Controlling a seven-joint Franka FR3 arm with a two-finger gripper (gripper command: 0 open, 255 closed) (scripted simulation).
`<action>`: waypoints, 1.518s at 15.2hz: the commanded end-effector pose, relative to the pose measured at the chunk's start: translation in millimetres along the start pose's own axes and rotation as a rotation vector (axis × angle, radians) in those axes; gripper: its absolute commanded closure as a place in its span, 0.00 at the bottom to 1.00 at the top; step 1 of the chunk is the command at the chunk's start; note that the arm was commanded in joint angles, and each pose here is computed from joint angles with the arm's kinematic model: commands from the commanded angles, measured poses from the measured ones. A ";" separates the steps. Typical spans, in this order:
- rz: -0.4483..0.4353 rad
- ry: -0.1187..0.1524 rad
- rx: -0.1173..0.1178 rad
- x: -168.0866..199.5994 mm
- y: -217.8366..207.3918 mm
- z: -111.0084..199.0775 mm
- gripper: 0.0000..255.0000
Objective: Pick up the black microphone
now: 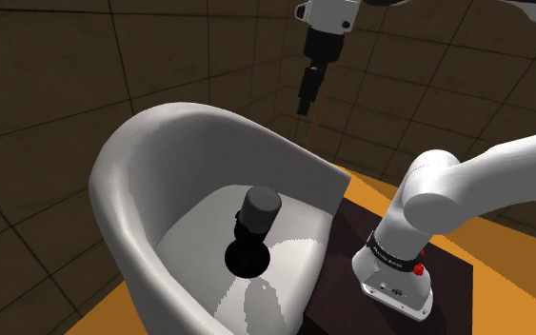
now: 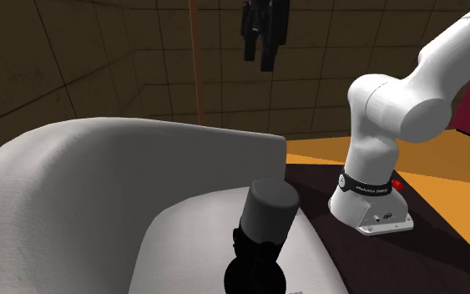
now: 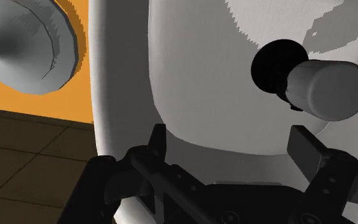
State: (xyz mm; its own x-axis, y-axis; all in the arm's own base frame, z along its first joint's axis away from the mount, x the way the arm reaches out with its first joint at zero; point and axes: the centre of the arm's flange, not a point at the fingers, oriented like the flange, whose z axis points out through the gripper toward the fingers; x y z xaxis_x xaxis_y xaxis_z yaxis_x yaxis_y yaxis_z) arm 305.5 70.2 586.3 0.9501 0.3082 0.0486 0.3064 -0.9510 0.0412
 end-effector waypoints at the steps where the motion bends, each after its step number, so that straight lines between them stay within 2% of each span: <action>1: -0.050 0.007 -0.004 9.2 -19.7 13.0 0.00; 16: -0.420 0.050 -0.032 39.6 -186.8 115.7 0.00; 23: -0.428 0.050 -0.033 38.0 -191.8 149.6 0.00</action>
State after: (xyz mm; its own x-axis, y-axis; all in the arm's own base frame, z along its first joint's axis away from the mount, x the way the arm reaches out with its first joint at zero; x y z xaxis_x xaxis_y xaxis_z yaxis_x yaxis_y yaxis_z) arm 292.6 260.1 436.2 0.7339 0.6758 0.0684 0.6689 -0.7366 0.0999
